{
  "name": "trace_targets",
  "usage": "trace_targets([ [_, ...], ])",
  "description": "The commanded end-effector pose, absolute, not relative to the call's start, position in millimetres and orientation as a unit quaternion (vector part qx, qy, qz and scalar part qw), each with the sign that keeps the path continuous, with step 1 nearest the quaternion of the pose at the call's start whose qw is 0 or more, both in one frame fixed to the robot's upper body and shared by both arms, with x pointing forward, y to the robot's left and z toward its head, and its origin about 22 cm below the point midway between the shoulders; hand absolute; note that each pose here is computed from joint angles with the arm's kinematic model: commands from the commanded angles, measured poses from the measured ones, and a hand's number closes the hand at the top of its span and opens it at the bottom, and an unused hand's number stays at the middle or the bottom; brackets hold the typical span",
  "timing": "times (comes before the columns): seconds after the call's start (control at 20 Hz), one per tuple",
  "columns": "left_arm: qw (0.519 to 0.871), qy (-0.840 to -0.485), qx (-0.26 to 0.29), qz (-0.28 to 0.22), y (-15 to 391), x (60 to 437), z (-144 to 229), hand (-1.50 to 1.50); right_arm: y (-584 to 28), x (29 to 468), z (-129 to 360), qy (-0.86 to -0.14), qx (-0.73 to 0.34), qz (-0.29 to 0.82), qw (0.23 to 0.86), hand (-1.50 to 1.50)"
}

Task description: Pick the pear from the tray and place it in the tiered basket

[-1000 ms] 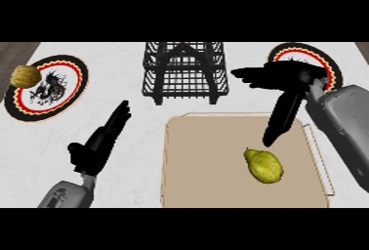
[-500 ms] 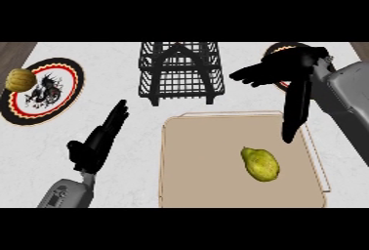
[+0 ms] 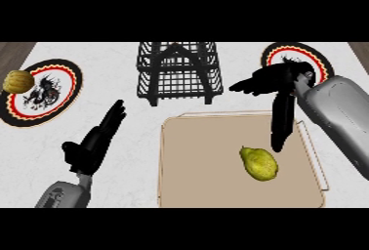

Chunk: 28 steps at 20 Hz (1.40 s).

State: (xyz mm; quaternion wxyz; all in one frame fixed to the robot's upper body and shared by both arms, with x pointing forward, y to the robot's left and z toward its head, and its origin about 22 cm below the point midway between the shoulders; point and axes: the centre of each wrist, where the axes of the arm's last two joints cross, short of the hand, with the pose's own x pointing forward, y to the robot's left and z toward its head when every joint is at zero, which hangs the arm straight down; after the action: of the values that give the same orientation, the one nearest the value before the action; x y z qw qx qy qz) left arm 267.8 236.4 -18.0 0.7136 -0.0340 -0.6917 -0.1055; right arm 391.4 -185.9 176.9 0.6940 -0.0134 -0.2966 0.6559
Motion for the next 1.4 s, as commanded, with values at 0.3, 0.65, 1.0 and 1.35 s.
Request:
trace_targets([
  [0.3,0.715,-0.691,-0.033,-0.103,233.6,256.6,-17.8,0.00,-193.6,378.1,136.6,-0.237,-0.028,0.657,0.715,-1.50],
  [0.65,0.718,-0.688,-0.037,-0.102,234.7,239.7,-26.4,0.00,-179.2,355.7,98.4,-0.208,-0.043,0.660,0.720,-1.50],
  [1.0,0.718,-0.687,-0.035,-0.104,247.5,270.2,-31.8,0.00,-208.3,352.3,77.2,-0.199,-0.043,0.649,0.733,-1.50],
  [1.35,0.710,-0.695,-0.040,-0.106,242.8,274.4,-12.4,0.00,-202.1,335.2,64.8,-0.212,-0.025,0.657,0.723,-1.50],
])
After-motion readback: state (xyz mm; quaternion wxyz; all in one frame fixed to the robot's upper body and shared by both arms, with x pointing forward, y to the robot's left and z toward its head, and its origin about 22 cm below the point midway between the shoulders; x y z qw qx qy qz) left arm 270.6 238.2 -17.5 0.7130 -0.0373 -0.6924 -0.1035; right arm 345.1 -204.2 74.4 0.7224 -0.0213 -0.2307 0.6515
